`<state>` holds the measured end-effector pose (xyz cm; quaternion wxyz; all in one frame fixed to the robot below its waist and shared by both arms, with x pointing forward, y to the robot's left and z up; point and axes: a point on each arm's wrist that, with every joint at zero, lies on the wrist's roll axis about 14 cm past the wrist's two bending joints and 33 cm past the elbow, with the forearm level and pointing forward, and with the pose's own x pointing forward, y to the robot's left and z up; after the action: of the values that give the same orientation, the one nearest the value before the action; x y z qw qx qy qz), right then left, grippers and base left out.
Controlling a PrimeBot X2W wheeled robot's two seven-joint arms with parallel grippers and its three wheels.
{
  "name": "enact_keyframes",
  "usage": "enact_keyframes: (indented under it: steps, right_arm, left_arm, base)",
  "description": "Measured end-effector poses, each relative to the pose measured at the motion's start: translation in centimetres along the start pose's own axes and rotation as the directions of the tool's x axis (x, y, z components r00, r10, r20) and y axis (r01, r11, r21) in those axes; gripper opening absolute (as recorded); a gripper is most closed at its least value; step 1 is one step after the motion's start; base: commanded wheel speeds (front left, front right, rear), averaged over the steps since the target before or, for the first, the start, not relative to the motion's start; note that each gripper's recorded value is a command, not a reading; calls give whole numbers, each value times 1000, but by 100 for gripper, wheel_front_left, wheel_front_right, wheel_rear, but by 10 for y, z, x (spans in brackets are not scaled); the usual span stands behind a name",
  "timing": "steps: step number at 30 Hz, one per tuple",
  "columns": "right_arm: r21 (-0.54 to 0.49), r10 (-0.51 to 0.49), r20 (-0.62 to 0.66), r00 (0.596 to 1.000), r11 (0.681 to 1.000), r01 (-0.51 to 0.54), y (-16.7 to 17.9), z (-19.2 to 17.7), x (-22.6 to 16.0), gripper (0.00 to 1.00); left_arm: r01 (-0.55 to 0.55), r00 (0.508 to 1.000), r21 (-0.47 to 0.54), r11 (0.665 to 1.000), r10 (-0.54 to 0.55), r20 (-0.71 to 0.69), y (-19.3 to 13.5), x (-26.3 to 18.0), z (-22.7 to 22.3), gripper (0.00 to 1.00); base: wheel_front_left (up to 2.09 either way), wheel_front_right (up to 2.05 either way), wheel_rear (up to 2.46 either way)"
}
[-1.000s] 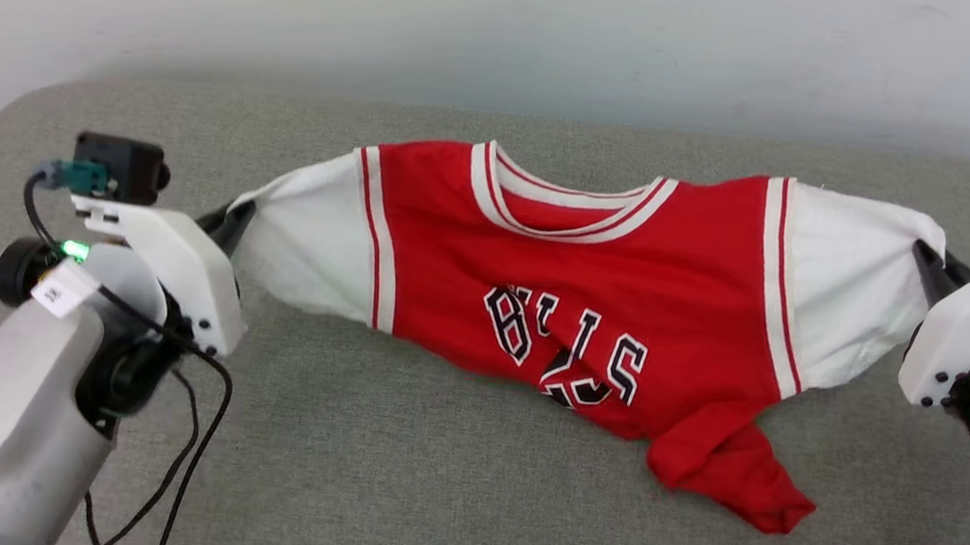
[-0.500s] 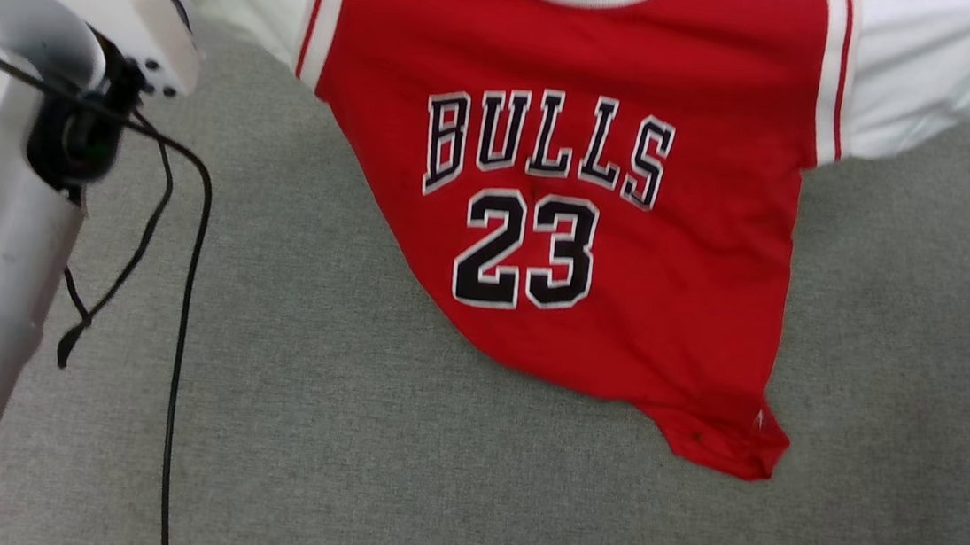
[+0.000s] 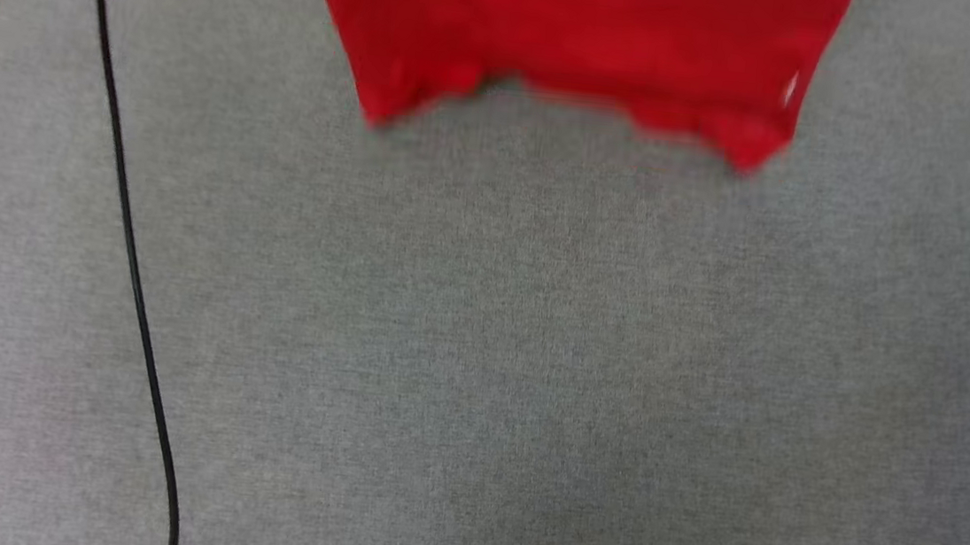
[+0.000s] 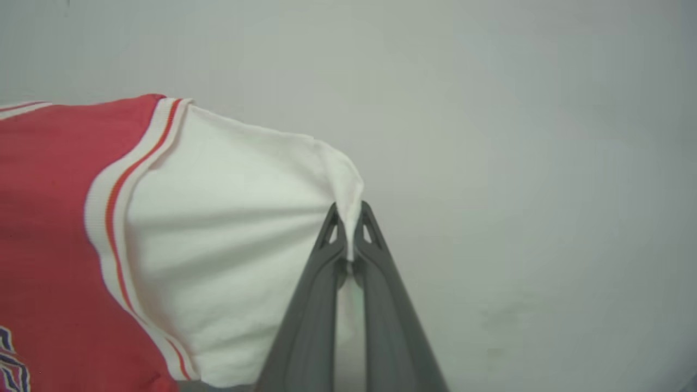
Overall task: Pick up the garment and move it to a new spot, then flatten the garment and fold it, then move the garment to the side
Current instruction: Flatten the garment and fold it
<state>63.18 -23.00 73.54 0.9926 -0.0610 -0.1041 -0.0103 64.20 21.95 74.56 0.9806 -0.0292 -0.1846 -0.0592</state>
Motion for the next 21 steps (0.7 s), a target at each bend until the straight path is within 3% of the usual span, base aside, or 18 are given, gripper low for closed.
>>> enact_keyframes:
  steps: [9,21]
  right_arm:
    - [-9,2,87,996,1000,-1,7,10,48,0]
    - [69,65,-112,992,996,-57,44,-124,78,0]
  left_arm:
    - [5,999,-9,1000,-5,52,11,39,-17,0]
    - [-68,979,-89,994,49,-198,33,24,-169,0]
  base:
    - [0,0,0]
    - [0,0,0]
